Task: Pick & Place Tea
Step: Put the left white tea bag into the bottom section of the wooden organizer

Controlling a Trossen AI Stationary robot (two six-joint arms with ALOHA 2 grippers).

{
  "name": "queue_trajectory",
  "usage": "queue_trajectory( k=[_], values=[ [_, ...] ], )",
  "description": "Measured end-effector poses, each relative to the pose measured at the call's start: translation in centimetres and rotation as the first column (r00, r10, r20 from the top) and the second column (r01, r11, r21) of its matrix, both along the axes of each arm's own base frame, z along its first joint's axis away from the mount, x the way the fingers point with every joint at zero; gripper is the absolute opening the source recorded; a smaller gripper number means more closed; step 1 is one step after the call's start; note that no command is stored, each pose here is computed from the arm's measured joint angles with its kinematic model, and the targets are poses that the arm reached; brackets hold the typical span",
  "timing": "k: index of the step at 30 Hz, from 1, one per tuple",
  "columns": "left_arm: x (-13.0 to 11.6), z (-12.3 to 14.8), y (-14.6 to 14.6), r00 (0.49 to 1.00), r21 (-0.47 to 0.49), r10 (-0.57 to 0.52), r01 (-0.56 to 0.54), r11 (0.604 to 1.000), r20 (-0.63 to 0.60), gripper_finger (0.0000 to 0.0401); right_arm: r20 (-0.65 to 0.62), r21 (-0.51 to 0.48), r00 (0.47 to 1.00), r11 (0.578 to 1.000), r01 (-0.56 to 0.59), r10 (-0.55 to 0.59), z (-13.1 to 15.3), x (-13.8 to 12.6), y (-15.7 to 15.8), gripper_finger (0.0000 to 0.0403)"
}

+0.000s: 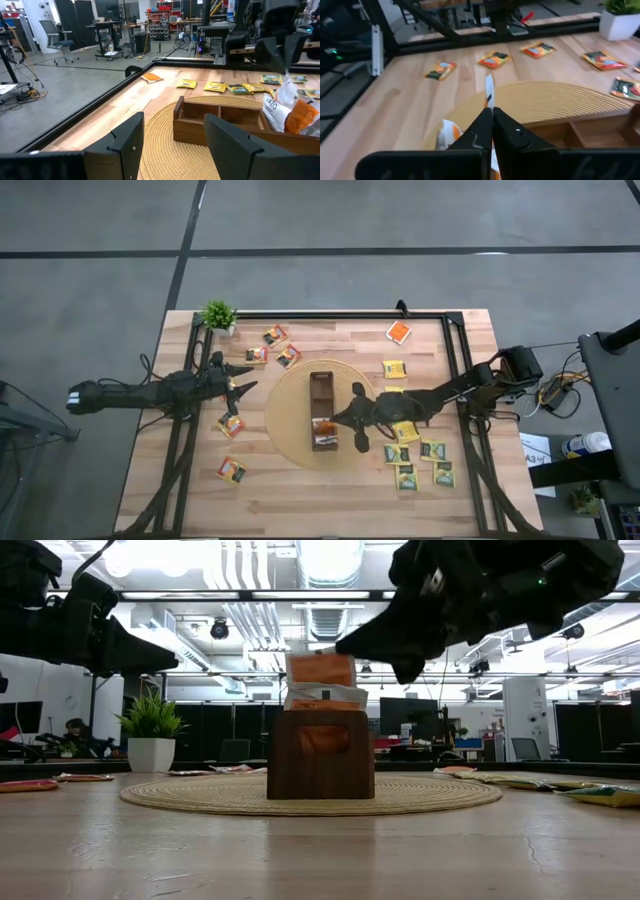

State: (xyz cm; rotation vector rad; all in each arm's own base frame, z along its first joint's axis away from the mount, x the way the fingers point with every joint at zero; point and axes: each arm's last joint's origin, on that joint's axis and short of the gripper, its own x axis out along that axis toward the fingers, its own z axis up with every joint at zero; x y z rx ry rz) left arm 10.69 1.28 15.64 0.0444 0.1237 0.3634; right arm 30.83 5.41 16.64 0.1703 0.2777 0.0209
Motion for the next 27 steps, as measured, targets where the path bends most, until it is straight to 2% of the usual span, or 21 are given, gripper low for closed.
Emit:
queue_trajectory(
  k=[13, 17, 27],
  values=[
    [0.0, 0.0, 0.0, 1.000, 0.000, 0.000, 0.000, 1.000, 0.001, 0.0202, 0.060, -0.016, 0.998, 1.000, 0.015, -0.014, -0.8, -0.1, 1.5, 0.0008],
    [0.0, 0.0, 0.0, 1.000, 0.000, 0.000, 0.000, 1.000, 0.000, 0.0202, 0.047, -0.015, 0.999, 1.000, 0.015, -0.014, -2.1, 0.1, 1.6, 0.0008],
    [0.0, 0.0, 0.0, 1.000, 0.000, -0.001, 0.001, 1.000, 0.000, 0.0202, 0.026, 0.020, 0.999, 0.999, 0.036, -0.036, -2.5, 0.1, 1.3, 0.0008]
  ],
)
